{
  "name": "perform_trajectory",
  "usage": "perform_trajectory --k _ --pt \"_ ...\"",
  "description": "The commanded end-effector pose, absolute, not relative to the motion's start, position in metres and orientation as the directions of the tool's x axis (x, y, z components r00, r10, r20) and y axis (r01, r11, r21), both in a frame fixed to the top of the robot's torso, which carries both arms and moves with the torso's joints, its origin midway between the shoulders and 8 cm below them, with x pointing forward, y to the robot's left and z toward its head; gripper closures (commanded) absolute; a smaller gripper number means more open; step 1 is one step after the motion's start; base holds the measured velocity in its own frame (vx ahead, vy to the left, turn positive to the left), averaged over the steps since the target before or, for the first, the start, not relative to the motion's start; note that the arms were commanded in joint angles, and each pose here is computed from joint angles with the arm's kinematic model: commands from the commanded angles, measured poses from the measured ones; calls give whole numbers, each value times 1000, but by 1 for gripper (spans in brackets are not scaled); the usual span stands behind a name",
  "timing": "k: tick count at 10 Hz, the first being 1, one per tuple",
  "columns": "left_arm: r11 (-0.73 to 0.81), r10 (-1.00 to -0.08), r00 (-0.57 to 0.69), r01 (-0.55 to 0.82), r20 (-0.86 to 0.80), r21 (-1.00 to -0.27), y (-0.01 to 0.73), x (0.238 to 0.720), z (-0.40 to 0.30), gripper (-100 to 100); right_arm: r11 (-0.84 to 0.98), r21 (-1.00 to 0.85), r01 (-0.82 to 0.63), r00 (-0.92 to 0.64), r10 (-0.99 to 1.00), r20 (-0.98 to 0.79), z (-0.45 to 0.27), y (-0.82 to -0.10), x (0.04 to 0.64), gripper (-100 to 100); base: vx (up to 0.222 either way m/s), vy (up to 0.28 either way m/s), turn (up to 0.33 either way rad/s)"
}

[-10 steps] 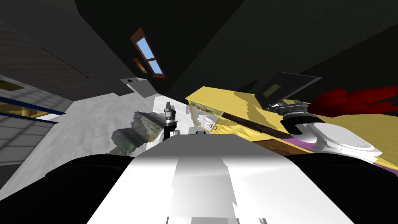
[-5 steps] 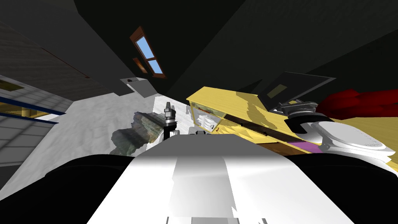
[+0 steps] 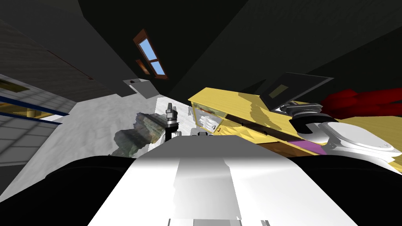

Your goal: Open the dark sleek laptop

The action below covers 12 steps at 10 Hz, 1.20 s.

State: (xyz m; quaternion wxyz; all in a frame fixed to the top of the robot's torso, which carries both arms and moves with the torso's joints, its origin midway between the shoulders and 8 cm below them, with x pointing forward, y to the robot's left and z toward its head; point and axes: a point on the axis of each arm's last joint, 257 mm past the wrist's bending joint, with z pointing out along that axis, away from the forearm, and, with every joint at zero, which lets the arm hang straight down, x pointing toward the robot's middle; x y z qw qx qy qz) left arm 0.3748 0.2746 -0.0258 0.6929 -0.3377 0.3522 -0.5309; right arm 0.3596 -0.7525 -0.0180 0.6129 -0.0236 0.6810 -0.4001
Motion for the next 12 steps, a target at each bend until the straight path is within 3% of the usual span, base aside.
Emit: perform_trajectory --k 1,4,5,12 --pt "208 -974 188 498 -130 -842 275 375 -26 0 726 -485 488 -202 -447 -871 -18 -759 359 100 -21 -16 5" --pt "208 -974 188 498 -130 -842 275 375 -26 0 745 -439 502 -177 -409 -895 -18 -762 359 100 -18 -10 4" --pt "208 -974 188 498 -130 -842 275 375 -26 0 715 -501 487 -211 -460 -862 -13 -762 358 -100 14 3 0" --pt "208 -974 188 498 -130 -842 275 375 -26 0 545 -736 401 -339 -659 -672 9 -758 356 -100 30 10 1"
